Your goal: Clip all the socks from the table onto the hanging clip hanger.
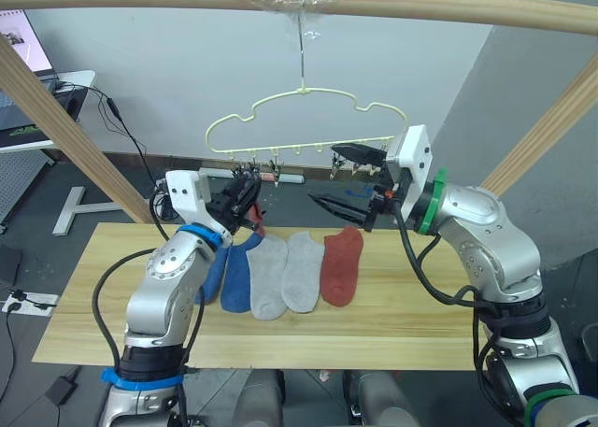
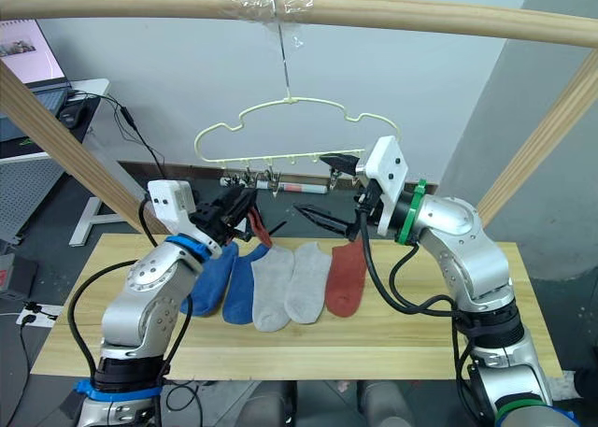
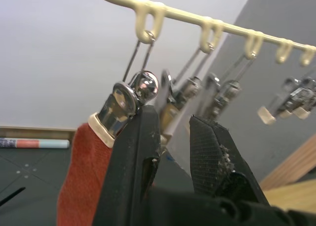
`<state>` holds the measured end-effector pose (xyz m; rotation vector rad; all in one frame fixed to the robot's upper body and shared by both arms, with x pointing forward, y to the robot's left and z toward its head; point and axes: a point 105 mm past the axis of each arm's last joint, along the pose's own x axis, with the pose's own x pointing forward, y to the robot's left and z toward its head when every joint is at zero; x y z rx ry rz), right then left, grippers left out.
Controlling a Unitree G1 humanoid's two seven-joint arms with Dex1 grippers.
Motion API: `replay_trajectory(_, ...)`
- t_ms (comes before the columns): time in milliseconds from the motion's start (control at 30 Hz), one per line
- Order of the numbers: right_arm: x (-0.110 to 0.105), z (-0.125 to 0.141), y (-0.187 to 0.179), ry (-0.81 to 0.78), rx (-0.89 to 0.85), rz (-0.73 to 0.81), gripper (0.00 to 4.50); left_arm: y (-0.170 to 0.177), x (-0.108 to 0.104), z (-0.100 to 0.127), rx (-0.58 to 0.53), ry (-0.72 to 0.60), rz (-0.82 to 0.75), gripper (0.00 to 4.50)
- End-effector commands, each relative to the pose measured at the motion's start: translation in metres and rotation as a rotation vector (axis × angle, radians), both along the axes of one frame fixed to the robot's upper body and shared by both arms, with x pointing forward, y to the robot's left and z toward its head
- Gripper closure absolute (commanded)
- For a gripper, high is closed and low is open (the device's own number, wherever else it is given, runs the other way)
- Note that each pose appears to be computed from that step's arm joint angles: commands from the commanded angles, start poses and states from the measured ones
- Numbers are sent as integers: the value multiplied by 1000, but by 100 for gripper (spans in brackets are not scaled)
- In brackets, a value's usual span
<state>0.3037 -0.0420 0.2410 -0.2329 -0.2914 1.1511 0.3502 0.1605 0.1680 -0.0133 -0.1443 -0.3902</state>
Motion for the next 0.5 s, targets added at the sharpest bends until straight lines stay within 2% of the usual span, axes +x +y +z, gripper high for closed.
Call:
replay_trajectory(33, -9, 18, 3, -65, 18, 25, 0, -4, 5, 16, 1, -74, 4, 319)
replay_trajectory(500, -10, 20, 3, -65, 27, 21, 0, -13, 12, 23, 10, -111, -24, 319)
